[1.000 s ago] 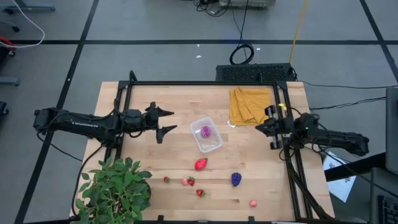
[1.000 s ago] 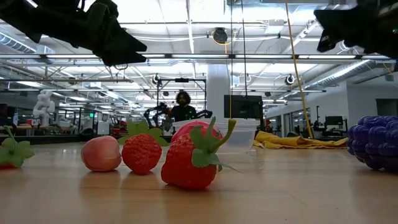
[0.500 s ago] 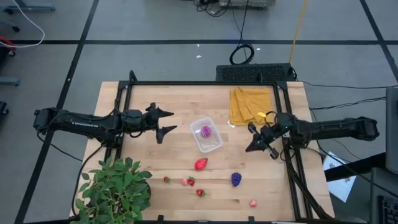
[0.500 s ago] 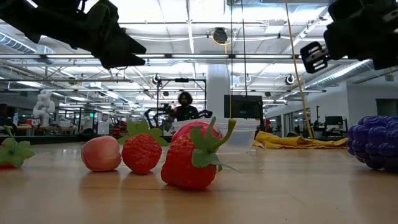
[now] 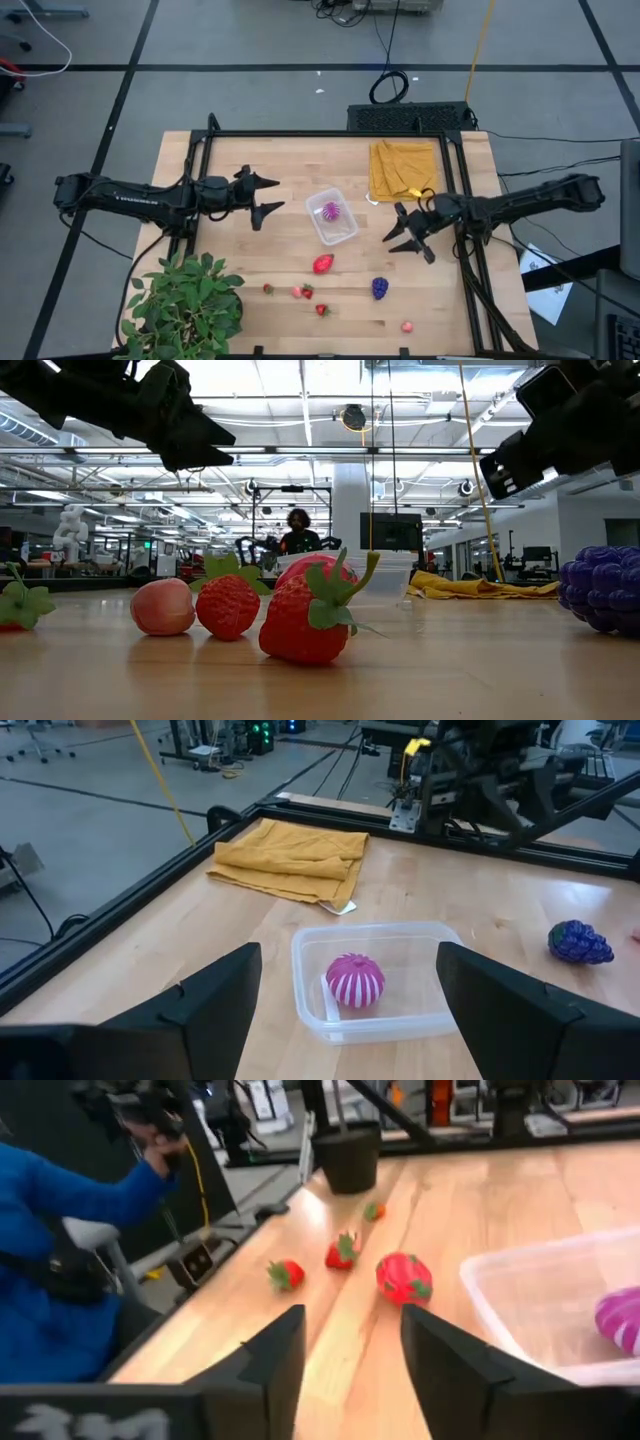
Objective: Pick and placing Produce into tupperware
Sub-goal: Put the purple grape into the transparent container
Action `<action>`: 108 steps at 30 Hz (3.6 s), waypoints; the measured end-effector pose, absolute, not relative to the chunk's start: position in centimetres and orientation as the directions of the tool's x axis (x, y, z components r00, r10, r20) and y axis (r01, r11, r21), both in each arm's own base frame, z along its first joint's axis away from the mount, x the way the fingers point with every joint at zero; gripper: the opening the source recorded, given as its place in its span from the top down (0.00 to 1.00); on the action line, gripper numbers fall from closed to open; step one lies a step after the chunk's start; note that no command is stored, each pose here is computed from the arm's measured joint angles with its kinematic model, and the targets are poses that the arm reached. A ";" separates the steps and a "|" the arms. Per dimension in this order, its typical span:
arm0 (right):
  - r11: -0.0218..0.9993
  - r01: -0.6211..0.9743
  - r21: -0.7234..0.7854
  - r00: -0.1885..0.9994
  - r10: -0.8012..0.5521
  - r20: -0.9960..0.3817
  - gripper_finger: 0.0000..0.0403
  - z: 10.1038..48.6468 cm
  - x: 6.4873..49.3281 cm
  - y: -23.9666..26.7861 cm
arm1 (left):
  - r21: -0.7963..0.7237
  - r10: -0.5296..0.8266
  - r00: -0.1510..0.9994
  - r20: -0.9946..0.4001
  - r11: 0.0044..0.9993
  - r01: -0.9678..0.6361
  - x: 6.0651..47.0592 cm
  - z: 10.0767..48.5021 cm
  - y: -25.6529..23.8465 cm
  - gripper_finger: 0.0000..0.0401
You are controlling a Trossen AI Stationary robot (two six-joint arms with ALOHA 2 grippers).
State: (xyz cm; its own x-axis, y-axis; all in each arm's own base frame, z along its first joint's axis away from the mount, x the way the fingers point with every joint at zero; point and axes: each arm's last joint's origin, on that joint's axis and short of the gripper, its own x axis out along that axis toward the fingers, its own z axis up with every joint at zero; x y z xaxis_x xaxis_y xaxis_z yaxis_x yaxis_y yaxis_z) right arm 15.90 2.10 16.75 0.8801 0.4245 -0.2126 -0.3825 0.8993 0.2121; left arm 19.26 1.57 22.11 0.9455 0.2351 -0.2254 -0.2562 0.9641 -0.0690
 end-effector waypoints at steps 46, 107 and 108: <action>0.897 -0.387 0.213 0.840 0.439 -0.319 0.47 14.2 17.1 5.9 | -0.091 0.235 0.946 -0.224 0.961 -0.261 19.3 22.1 1.6 0.23; 0.837 -0.500 0.224 0.771 0.548 -0.325 0.28 14.1 16.4 7.4 | -0.091 0.235 0.947 -0.218 0.961 -0.260 19.3 22.2 1.6 0.23; 0.837 -0.501 0.220 0.769 0.548 -0.330 0.28 14.1 16.4 7.4 | -0.091 0.235 0.947 -0.218 0.961 -0.260 19.3 22.2 1.6 0.23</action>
